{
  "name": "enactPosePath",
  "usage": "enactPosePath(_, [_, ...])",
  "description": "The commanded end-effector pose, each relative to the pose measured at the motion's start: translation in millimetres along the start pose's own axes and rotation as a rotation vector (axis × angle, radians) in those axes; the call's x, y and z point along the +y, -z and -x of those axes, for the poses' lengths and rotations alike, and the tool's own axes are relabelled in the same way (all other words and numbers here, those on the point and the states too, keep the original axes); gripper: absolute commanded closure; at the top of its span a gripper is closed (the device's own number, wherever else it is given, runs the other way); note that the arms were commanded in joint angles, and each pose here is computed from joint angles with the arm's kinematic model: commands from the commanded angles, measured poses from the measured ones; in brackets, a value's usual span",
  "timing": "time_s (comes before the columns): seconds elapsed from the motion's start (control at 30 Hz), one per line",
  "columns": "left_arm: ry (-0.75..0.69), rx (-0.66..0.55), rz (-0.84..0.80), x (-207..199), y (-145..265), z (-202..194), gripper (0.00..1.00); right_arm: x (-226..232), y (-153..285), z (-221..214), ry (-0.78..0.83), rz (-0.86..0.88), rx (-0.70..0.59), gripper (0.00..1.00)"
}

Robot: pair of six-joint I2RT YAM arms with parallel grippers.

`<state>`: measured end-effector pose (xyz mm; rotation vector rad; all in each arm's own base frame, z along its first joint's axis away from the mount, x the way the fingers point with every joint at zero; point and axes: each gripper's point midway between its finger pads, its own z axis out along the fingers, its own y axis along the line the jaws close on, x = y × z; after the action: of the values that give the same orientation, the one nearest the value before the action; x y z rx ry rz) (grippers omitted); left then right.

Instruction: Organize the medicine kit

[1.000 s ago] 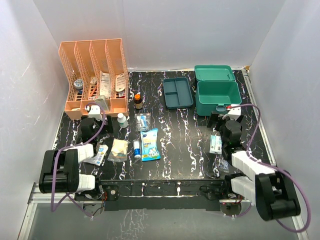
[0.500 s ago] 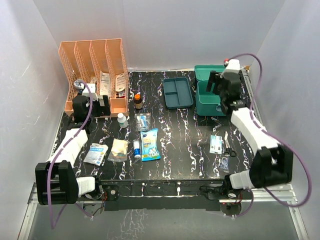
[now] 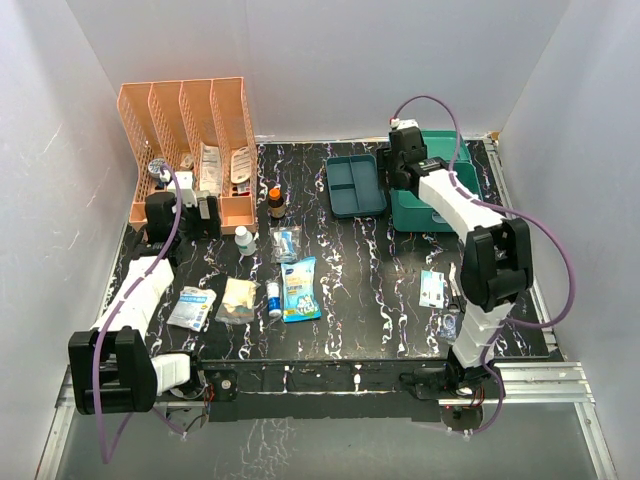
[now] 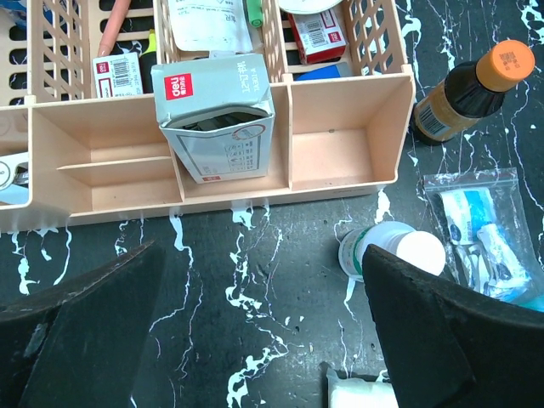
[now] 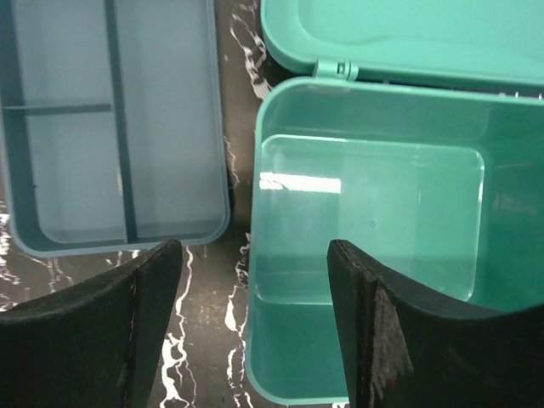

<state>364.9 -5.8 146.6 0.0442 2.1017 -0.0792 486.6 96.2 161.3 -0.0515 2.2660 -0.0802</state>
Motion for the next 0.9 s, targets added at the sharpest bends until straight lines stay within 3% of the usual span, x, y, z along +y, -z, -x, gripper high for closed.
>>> enactPosePath(0.0, [0.007, -0.002, -0.012, -2.4, 9.7, -2.1, 0.01, -16.0, -3.9, -1.4, 0.012, -0.092, 0.053, 0.34])
enactPosePath(0.33, [0.015, 0.015, -0.026, -5.0, 9.5, -9.3, 0.01, -20.1, -33.5, -29.6, 0.047, -0.153, 0.149, 0.53])
enactPosePath(0.37, [0.015, 0.018, -0.027, -5.3, 9.5, -9.9, 0.01, -20.6, -35.4, -31.5, 0.05, -0.157, 0.157, 0.59])
enactPosePath(0.5, [0.013, 0.023, -0.025, -5.0, 9.6, -12.9, 0.01, -21.5, -34.8, -28.8, 0.051, -0.166, 0.163, 0.97])
enactPosePath(0.53, [0.012, 0.026, -0.025, -5.0, 9.4, -13.8, 0.01, -22.5, -33.5, -27.4, 0.05, -0.171, 0.16, 1.0])
enactPosePath(0.87, [0.027, 0.045, -0.034, -6.7, 4.8, -18.6, 0.02, -42.6, 22.7, 6.8, -0.004, -0.231, 0.045, 1.0])
